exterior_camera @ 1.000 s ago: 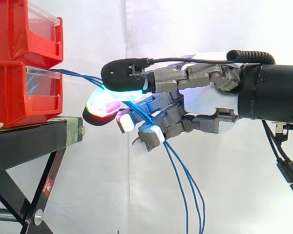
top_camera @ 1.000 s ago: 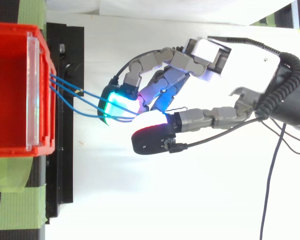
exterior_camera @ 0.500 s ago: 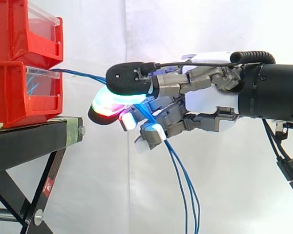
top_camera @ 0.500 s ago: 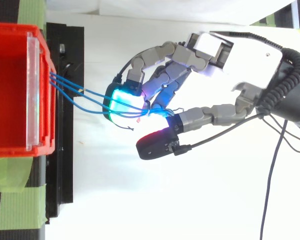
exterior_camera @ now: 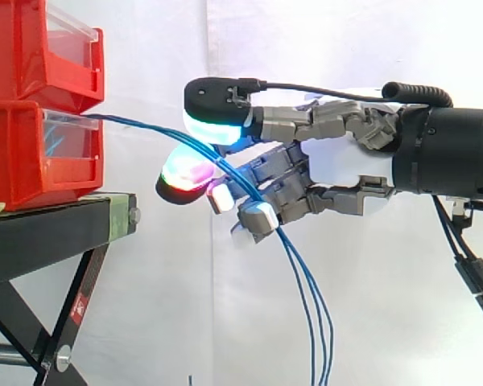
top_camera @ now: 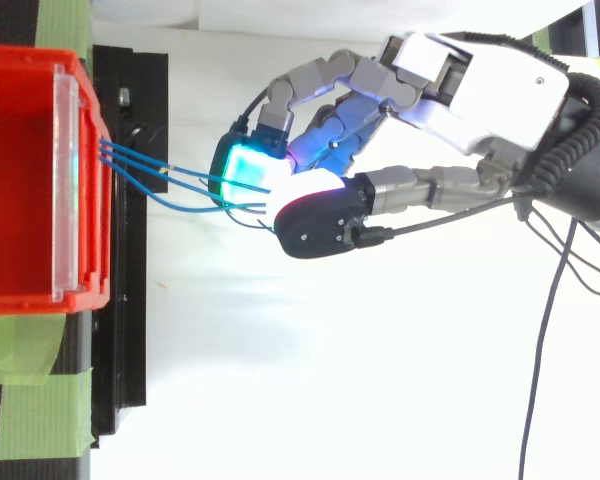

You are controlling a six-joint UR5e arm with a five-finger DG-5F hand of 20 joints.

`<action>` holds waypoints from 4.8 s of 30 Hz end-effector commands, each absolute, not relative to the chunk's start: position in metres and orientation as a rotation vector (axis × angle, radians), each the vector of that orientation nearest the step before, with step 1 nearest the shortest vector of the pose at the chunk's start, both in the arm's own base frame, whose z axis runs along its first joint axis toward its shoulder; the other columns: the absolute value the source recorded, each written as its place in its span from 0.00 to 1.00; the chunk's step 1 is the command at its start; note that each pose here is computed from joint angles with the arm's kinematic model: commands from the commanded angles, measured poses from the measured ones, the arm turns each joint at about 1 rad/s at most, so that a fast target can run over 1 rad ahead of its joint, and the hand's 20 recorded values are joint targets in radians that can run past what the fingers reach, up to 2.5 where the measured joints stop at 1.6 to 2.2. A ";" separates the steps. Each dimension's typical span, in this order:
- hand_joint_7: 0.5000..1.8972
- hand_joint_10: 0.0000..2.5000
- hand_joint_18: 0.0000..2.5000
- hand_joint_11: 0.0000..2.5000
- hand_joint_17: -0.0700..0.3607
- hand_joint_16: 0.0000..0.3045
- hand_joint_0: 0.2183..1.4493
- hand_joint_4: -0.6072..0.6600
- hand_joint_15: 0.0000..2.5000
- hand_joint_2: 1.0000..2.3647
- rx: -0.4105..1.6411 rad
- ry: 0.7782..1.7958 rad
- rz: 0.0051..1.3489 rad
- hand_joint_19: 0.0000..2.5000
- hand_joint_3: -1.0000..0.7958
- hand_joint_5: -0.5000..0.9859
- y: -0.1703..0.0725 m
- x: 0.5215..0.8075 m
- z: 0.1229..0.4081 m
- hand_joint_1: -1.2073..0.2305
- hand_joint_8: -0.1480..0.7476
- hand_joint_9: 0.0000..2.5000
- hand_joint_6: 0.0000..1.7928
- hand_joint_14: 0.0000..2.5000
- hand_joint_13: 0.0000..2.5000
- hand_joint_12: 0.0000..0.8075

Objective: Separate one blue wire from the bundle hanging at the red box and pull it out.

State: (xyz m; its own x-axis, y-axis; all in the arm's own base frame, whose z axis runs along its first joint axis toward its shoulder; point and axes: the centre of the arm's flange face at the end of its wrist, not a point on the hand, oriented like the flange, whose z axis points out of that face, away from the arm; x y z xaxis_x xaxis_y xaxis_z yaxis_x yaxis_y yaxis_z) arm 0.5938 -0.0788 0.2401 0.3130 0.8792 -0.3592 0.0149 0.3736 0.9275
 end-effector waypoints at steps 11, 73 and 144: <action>0.30 0.01 0.37 0.43 0.45 0.18 0.32 0.63 0.49 0.01 1.011 1.094 0.720 0.26 0.38 0.20 -0.080 0.592 0.251 0.35 0.57 0.41 0.48 0.01 0.55 0.48; 0.30 0.01 0.37 0.43 0.45 0.18 0.35 0.63 0.49 0.01 0.983 1.103 0.699 0.26 0.40 0.19 -0.072 0.592 0.259 0.24 0.55 0.39 0.50 0.01 0.54 0.48; 0.31 0.01 0.38 0.43 0.45 0.18 0.31 0.62 0.48 0.01 0.980 1.104 0.703 0.28 0.40 0.20 -0.069 0.592 0.259 0.38 0.57 0.41 0.51 0.01 0.55 0.48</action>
State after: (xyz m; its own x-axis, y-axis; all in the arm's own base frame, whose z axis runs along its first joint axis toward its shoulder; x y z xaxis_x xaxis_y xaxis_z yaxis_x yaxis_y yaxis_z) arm 0.5922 -0.0695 0.2587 0.3183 0.8598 -0.3994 0.0011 0.4210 0.9071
